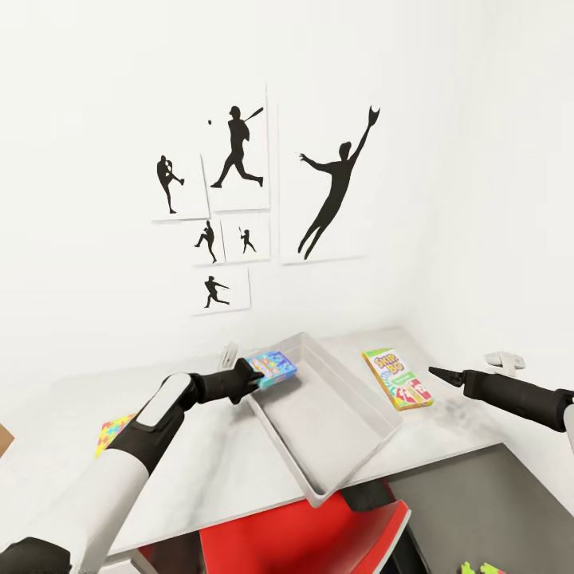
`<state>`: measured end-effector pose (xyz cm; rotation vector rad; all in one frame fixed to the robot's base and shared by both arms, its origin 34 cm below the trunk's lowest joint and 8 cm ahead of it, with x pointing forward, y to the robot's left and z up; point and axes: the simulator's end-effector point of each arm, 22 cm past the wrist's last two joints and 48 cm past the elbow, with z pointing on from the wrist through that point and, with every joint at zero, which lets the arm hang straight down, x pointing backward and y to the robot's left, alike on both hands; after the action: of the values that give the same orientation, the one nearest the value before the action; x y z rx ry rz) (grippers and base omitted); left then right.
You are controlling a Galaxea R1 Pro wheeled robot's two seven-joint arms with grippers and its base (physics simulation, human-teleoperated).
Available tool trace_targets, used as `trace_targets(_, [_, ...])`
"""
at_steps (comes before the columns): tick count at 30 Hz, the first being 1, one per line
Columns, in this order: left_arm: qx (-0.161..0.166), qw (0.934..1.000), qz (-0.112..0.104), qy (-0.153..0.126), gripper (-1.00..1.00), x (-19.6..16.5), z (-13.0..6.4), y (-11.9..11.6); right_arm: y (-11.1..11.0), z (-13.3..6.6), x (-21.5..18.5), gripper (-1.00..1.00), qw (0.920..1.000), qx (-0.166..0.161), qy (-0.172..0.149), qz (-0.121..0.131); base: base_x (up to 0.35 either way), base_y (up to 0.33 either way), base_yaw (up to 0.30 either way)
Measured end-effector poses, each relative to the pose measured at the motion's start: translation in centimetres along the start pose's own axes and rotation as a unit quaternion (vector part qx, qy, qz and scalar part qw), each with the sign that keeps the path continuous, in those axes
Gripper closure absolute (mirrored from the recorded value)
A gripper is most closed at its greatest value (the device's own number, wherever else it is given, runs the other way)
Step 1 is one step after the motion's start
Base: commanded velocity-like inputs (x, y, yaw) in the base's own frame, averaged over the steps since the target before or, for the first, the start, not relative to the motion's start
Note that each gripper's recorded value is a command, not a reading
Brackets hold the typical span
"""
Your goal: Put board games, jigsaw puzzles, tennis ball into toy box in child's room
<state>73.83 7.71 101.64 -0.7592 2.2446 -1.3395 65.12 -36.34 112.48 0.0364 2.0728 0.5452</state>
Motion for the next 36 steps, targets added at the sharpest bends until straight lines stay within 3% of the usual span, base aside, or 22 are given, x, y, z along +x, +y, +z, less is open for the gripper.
trace_targets(16, [0.01, 0.9999, 0.01, -0.003, 1.0, -0.8, 0.0, -1.6, 0.0, 0.0, 0.0, -1.0, 1.0, 0.0, 0.0, 0.0, 0.0, 0.0, -0.113])
trace_targets(23, [0.018, 0.9995, 0.025, -0.01, 1.0, -2.3, -0.1, -4.2, 0.0, 0.0, 0.0, -1.0, 1.0, 0.0, 0.0, 0.0, 0.0, 0.0, -0.042])
trace_targets(36, [0.007, 0.9999, 0.013, -0.006, 1.0, -2.7, 0.9, -4.4, 0.0, 0.0, 0.0, -1.0, 1.0, -0.001, 0.0, 0.001, 0.0, 0.0, -0.006])
